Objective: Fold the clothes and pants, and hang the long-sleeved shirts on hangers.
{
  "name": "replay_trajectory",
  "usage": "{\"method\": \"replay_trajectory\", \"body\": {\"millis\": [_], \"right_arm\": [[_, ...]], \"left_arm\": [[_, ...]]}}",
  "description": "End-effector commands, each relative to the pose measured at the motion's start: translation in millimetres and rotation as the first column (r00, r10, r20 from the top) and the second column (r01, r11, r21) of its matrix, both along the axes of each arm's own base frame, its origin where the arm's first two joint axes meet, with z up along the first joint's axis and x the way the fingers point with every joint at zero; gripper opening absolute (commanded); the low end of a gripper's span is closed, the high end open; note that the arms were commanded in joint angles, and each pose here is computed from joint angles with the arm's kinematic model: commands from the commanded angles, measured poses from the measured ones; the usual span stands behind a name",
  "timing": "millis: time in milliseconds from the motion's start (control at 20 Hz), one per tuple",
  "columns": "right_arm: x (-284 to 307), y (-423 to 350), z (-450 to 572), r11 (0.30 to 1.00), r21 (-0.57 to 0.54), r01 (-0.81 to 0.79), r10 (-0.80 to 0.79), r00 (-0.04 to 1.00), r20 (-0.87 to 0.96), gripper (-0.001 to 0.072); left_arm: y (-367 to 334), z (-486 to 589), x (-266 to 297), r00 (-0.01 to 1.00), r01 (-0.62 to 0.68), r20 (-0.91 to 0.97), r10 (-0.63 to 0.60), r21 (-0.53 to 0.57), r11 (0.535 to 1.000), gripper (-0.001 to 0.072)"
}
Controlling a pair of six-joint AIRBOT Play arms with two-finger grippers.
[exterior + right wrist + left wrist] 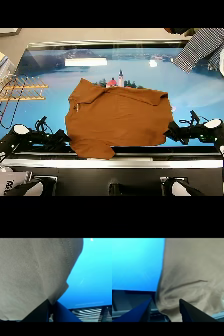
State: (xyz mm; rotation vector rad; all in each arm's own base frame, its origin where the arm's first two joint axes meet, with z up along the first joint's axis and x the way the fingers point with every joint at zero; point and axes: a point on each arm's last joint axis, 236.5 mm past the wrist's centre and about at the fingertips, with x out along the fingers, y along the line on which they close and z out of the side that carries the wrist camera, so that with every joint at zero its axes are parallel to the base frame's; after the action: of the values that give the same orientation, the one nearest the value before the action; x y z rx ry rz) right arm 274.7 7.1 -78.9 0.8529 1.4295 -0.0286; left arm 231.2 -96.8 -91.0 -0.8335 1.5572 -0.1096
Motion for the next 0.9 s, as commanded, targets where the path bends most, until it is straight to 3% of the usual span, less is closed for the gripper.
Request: {"method": "replay_trajectory", "body": {"millis": [0,200,500,550,650,850], "right_arm": [[1,1,1,1.000,0.003,0.001,-0.001,1.000,0.004,0.0032],[1,1,1,1.000,0.003,0.001,-0.001,1.000,0.004,0.0032],[3,3,3,1.000,0.015,0.009,-0.009,1.000,0.009,0.0032],[4,4,4,1.000,0.023,0.013,-0.013,1.000,0.012,0.0032],[13,11,10,0.998,0.058,0.017,-0.020,0.999,0.050,0.0032],[66,28,68,0.990,0.134,-0.037,-0.016,0.927,0.375,0.0030]], "left_arm": [[6,-5,1,1.000,-0.023,-0.008,0.023,0.028,0.999,0.0391],[7,-7,12,0.998,-0.065,0.017,0.064,0.043,0.997,0.0390],[-23,-25,-3,0.998,0.048,-0.040,-0.046,0.041,0.998,0.0382],[-25,-25,-1,0.998,0.052,-0.030,-0.051,0.046,0.998,0.0298],[-30,-18,10,0.999,0.032,0.008,-0.032,0.025,0.999,0.0037],[-37,27,64,0.982,0.042,0.182,-0.042,0.001,0.999,0.0022]]}}
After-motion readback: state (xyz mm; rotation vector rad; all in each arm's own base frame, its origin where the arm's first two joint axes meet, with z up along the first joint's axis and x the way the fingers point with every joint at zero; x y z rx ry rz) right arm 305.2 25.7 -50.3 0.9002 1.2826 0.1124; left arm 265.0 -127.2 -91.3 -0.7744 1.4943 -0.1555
